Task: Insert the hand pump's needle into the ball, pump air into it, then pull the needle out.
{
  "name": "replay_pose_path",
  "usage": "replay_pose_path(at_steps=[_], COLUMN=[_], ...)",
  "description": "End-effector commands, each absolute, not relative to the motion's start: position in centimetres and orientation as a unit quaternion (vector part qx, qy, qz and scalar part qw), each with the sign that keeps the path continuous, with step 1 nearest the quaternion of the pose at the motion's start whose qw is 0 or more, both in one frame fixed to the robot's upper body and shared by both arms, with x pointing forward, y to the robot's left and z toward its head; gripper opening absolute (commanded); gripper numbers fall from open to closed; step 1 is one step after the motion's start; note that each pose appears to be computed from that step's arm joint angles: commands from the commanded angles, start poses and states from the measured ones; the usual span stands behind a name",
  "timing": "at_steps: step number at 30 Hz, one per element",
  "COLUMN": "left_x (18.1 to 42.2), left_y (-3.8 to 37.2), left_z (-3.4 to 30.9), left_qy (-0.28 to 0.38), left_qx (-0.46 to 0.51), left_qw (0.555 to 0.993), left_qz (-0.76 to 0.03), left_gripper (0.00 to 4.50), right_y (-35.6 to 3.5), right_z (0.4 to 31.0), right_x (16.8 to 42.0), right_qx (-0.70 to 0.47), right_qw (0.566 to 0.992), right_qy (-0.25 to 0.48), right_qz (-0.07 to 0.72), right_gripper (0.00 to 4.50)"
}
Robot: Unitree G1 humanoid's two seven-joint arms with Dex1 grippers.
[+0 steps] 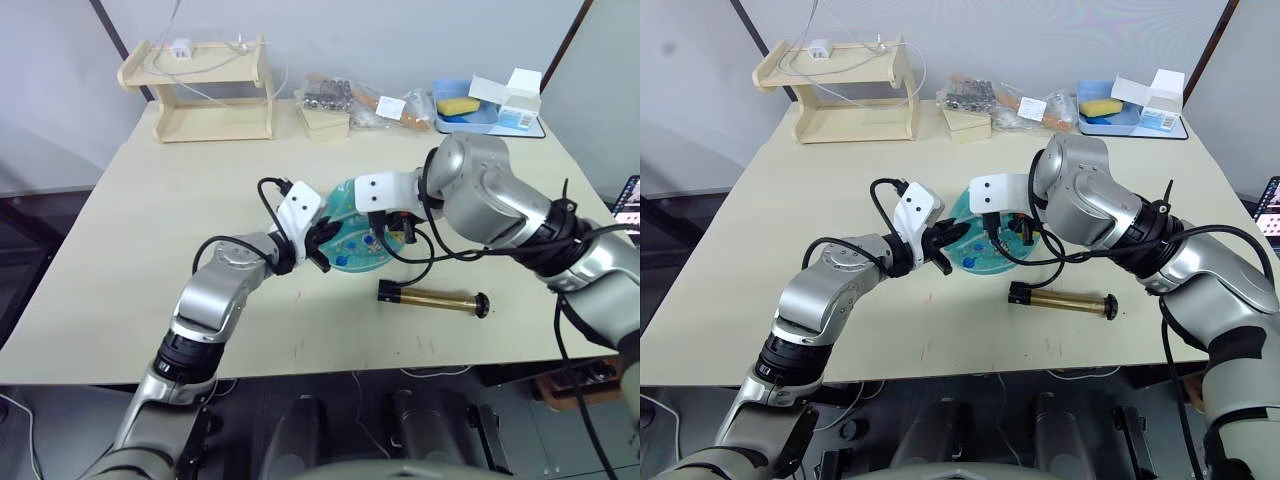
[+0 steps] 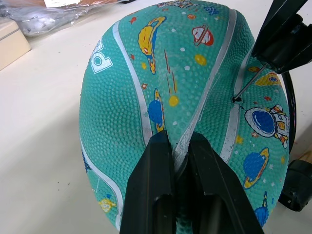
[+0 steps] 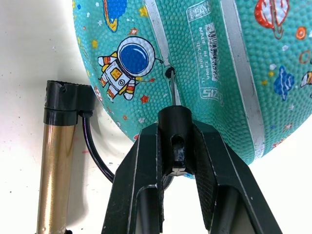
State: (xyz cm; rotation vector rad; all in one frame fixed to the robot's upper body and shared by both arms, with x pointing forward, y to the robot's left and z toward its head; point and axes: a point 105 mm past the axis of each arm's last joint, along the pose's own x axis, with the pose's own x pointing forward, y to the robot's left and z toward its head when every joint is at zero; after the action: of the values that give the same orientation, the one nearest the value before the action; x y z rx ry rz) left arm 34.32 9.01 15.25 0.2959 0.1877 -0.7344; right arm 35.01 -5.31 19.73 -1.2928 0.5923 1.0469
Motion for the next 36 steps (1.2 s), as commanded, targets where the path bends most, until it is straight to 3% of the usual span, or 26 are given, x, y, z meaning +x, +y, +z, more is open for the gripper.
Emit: replay_pose_path(at_steps=[1, 36], left_x=[34.1, 33.9], left_y=[9.2, 9.2], left_z=[14.4, 14.0], left_qy=[0.109, 0.11], left_qx=[0.147, 0.149], left_qw=[0.916, 0.916], left_qz=[-0.356, -0.355], left_gripper=[0.0, 0.0], right_y=[-5.1, -5.0], right_z=[20.4, 19.3], right_x=[34.8, 34.2], right_qx=[-0.57, -0.593], right_qw=[0.635, 0.594], right_qy=[0.245, 0.248], right_qz=[0.46, 0.484], right_gripper=[0.31, 0.31])
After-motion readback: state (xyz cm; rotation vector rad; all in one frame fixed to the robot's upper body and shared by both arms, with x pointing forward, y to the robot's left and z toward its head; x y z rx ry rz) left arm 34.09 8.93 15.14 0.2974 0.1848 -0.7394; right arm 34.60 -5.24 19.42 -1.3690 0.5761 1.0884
